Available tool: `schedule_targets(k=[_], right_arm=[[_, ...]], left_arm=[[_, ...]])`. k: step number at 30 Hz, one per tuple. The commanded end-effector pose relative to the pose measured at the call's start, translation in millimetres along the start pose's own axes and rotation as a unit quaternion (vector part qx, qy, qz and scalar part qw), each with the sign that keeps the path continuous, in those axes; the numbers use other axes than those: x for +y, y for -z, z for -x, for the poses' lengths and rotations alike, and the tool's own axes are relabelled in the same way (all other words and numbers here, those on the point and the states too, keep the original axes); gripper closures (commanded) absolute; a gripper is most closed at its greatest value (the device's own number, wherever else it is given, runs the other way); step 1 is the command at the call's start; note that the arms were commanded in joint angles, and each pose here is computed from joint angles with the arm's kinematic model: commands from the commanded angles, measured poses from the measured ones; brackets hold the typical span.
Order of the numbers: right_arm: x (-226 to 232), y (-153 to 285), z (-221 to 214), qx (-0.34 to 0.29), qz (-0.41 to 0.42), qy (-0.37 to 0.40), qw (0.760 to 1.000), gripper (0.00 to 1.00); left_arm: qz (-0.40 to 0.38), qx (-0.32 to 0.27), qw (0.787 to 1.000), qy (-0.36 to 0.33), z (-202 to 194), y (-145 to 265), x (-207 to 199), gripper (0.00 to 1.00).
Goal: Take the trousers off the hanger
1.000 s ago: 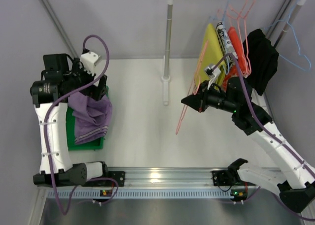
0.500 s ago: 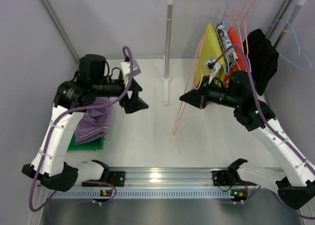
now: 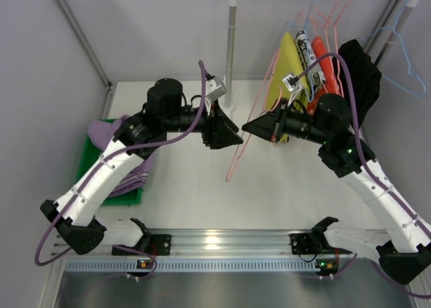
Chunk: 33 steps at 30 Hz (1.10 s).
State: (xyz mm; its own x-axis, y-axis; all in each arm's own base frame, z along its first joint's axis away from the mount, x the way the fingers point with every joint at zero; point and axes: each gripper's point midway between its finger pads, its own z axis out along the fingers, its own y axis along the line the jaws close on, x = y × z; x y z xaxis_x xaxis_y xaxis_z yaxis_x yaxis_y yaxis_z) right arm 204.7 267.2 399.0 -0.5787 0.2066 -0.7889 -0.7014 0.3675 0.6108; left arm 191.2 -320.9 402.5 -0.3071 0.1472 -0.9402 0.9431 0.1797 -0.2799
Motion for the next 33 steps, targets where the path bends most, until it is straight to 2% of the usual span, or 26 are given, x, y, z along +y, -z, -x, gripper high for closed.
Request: schedule_targets(k=[1, 6, 8, 9, 15, 19, 21, 23, 25, 27, 28, 29, 30, 33], right_arm=[[38, 10, 39, -0.059, 0.05, 0.032, 0.996, 1.0], [47, 13, 44, -0.066, 0.062, 0.033, 0.995, 1.0], [49, 14, 47, -0.069, 0.063, 0.032, 0.995, 1.0], [49, 14, 47, -0.069, 0.063, 0.031, 0.995, 1.0], [52, 16, 53, -0.079, 0.062, 0.032, 0.994, 1.0], [53, 16, 57, -0.086, 0.061, 0.03, 0.994, 1.0], [50, 17, 59, -0.089, 0.056, 0.03, 0.994, 1.0], [50, 17, 61, -0.093, 0.054, 0.03, 0.994, 1.0], [48, 17, 61, -0.093, 0.051, 0.032, 0.994, 1.0], [44, 18, 60, -0.093, 0.043, 0.036, 0.994, 0.86], [41, 19, 60, -0.095, 0.037, 0.037, 0.994, 0.64], [38, 20, 61, -0.099, 0.03, 0.039, 0.994, 0.53], [36, 24, 60, -0.099, 0.021, 0.044, 0.994, 0.38], [28, 34, 65, -0.119, -0.014, 0.064, 0.991, 0.2]], left_arm=[[-0.028, -0.043, 0.999, 0.012, 19, -18, -15, 0.46], [-0.025, -0.038, 0.998, 0.034, 14, -31, -15, 0.5], [-0.017, -0.044, 0.998, 0.051, 16, -32, -12, 0.55], [-0.014, -0.05, 0.997, 0.052, 20, -31, -12, 0.61], [-0.041, -0.041, 0.995, 0.081, 14, -33, -23, 0.69], [-0.039, -0.034, 0.995, 0.089, 4, -33, -23, 0.84], [-0.045, -0.036, 0.994, 0.093, 6, -32, -26, 0.87], [-0.049, -0.038, 0.993, 0.096, 9, -33, -27, 0.99], [-0.046, -0.047, 0.993, 0.098, 15, -32, -28, 1.0], [-0.045, -0.06, 0.992, 0.098, 24, -31, -29, 1.0], [-0.046, -0.066, 0.991, 0.104, 28, -31, -29, 1.0], [-0.045, -0.071, 0.991, 0.105, 32, -31, -29, 1.0], [-0.042, -0.074, 0.99, 0.109, 34, -31, -28, 1.0], [-0.041, -0.08, 0.989, 0.12, 39, -35, -25, 1.0]])
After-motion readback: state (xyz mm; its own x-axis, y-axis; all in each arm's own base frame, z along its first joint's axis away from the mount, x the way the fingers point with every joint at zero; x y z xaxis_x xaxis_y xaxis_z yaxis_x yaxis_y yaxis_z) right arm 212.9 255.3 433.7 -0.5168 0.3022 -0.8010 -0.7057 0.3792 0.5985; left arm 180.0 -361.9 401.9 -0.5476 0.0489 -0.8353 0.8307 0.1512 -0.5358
